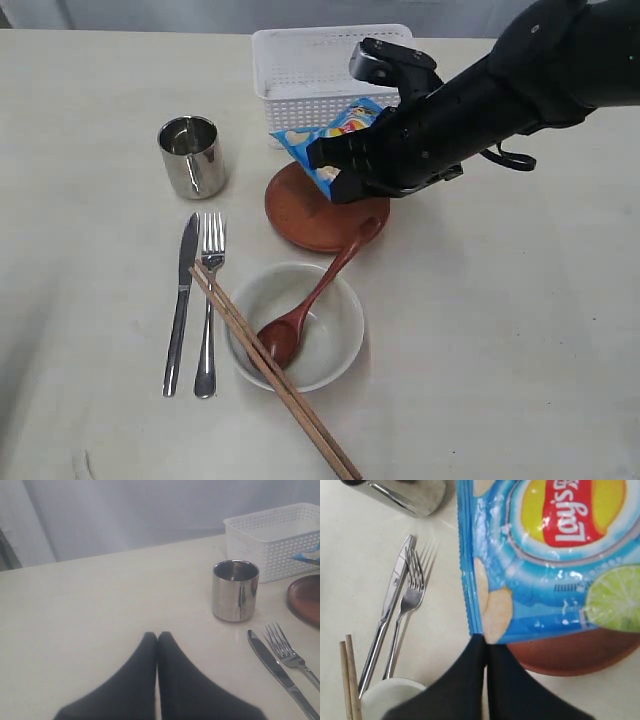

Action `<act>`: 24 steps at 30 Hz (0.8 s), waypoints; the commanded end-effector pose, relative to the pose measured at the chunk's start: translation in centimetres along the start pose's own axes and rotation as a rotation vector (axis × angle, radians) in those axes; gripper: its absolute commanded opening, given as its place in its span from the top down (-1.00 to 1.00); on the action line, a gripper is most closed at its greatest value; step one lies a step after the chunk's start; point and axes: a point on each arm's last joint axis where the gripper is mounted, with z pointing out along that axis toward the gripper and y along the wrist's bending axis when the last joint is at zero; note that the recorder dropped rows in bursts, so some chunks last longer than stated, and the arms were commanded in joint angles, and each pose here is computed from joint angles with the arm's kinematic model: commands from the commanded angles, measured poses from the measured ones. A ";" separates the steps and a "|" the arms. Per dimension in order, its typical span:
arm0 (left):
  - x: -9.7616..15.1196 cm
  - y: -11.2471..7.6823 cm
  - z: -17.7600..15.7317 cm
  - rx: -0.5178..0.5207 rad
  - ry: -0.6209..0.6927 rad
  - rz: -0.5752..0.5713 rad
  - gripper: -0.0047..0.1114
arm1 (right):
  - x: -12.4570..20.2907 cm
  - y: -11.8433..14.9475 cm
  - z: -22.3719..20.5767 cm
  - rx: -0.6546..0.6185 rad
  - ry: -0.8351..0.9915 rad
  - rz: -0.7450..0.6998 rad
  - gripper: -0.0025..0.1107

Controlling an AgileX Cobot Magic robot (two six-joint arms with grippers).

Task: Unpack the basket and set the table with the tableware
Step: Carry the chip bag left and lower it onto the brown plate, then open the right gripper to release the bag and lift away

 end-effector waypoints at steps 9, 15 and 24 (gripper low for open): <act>0.1 0.0 0.0 0.000 -0.002 -0.009 0.92 | 0.3 0.8 -0.1 -0.071 0.049 0.034 0.96; 0.1 0.0 0.0 0.000 -0.002 -0.009 0.92 | 0.4 0.9 -0.2 -0.091 0.069 0.041 0.96; 0.1 0.0 0.0 0.000 -0.002 -0.009 0.92 | 0.5 0.9 -0.2 -0.089 0.072 0.053 0.15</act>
